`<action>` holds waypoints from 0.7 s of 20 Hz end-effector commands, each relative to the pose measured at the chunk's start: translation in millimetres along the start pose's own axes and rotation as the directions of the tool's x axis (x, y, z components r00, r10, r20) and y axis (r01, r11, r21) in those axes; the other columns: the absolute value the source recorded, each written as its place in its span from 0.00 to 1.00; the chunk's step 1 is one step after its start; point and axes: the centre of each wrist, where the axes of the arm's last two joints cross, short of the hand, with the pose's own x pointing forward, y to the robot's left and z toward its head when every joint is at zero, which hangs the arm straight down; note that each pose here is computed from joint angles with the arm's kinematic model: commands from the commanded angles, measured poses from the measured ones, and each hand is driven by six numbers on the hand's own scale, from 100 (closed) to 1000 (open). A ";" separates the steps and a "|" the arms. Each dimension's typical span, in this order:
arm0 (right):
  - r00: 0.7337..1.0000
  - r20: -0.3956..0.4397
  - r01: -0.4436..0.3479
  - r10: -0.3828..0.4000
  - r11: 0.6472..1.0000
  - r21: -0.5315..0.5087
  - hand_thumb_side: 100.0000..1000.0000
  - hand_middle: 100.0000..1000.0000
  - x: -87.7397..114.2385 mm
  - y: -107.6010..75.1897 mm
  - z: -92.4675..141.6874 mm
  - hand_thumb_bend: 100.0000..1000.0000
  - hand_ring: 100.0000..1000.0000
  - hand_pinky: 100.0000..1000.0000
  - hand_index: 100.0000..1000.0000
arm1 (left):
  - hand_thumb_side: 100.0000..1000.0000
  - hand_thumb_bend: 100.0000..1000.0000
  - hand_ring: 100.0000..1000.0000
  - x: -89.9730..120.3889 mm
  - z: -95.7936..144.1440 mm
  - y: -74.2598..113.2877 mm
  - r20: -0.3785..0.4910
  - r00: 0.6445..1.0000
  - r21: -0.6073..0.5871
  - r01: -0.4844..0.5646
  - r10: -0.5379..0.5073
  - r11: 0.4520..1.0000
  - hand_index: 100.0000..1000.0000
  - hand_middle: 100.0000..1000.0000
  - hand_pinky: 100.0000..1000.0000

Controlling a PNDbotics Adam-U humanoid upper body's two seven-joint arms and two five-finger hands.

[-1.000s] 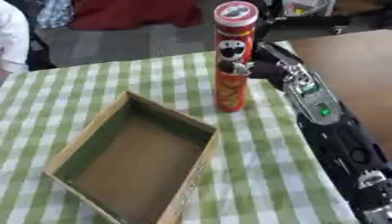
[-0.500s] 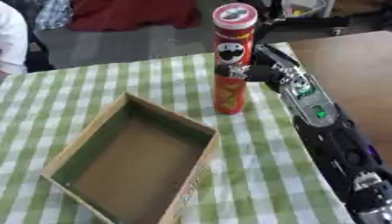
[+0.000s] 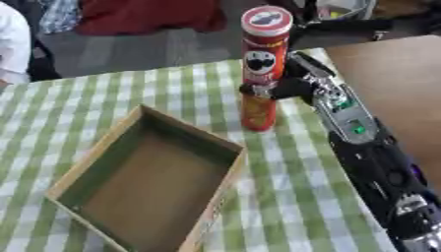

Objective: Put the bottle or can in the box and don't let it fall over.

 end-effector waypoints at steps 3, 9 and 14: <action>1.000 0.025 0.018 -0.018 0.999 -0.031 0.00 0.65 12.6 -10.0 -0.2 0.41 0.59 0.90 0.59 | 0.66 0.58 0.81 13.3 -5.1 1.8 0.038 0.999 -0.007 -0.001 0.002 1.000 0.74 0.73 0.84; 0.999 0.023 0.037 -0.036 0.998 -0.042 0.00 0.62 14.7 -10.0 0.0 0.29 0.57 0.91 0.53 | 0.66 0.57 0.81 12.9 -5.1 1.5 0.037 0.999 -0.009 0.000 0.001 1.000 0.74 0.73 0.85; 0.999 0.031 0.044 -0.043 0.998 -0.042 0.00 0.59 18.3 -10.3 0.1 0.21 0.55 0.91 0.49 | 0.66 0.57 0.81 12.4 -5.1 2.3 0.036 0.999 -0.007 0.002 -0.001 1.000 0.74 0.73 0.85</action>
